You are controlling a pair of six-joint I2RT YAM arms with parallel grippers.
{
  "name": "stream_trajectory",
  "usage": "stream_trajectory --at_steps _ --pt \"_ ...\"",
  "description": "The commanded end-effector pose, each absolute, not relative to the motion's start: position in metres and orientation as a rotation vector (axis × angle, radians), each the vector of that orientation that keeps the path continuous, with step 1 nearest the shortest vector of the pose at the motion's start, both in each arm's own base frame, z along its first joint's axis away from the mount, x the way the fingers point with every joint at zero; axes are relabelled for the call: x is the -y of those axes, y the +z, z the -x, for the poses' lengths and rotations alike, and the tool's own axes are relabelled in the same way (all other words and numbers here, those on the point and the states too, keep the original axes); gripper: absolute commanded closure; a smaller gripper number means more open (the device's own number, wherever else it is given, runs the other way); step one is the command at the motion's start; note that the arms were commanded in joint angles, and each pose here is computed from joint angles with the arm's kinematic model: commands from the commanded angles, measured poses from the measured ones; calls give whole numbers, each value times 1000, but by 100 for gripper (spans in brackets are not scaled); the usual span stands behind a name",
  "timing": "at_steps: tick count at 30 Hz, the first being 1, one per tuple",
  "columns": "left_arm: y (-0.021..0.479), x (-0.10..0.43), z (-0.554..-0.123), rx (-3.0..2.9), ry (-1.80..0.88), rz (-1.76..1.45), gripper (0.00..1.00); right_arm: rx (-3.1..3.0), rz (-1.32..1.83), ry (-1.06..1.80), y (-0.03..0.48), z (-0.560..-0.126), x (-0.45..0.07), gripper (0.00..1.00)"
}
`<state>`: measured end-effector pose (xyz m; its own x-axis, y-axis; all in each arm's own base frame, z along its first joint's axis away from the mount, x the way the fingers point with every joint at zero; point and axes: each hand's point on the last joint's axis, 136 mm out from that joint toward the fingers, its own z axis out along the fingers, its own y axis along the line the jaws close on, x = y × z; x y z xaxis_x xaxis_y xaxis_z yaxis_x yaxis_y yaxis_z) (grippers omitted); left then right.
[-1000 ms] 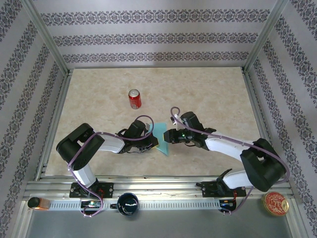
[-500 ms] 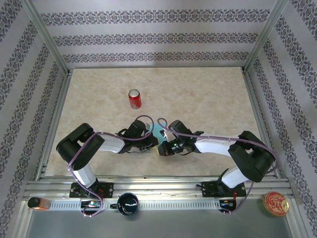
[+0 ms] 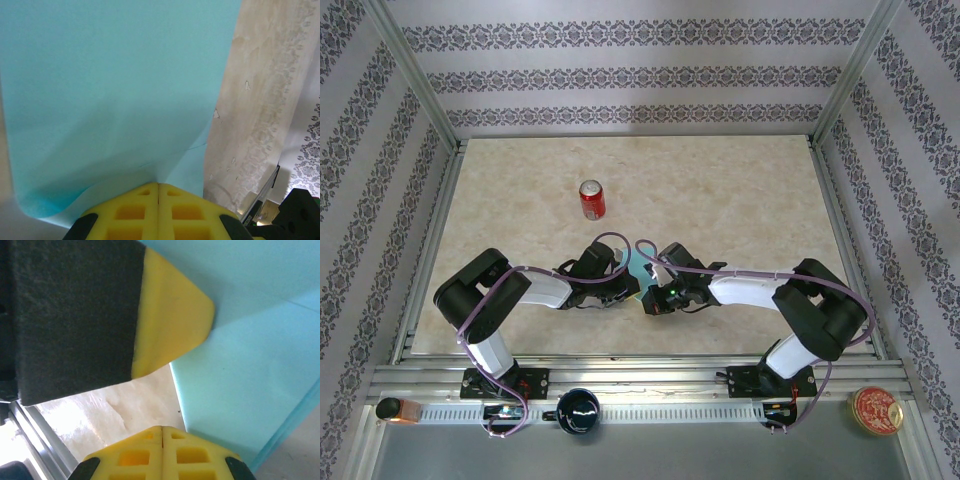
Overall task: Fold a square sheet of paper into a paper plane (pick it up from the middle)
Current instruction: Third fold the triangle at the center of the table.
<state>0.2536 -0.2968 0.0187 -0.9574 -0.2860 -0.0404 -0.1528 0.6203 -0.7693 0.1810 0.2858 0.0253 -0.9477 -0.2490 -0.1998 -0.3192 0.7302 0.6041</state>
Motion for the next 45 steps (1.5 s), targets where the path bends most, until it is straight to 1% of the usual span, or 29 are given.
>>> stream_trajectory --at_steps 1,16,22,36,38,41,45 --pt "3 292 -245 -2750 -1178 360 100 -2852 463 953 15 -179 -278 95" --pt "1 291 -244 -2757 -1167 364 100 -2890 383 945 -1 -171 -263 94" --pt "0 289 -244 -2759 -1156 370 100 -2875 374 998 3 -166 -262 93" --pt "-3 288 -244 -2762 -1143 383 100 -2894 329 991 3 -150 -238 90" --pt "-2 288 -245 -2759 -1148 382 100 -2876 315 1025 11 -152 -240 90" --pt "0 289 -245 -2755 -1154 380 100 -2773 302 1143 40 -161 -254 90" --pt "1 290 -247 -2748 -1160 379 100 -2691 291 1222 68 -175 -266 91"
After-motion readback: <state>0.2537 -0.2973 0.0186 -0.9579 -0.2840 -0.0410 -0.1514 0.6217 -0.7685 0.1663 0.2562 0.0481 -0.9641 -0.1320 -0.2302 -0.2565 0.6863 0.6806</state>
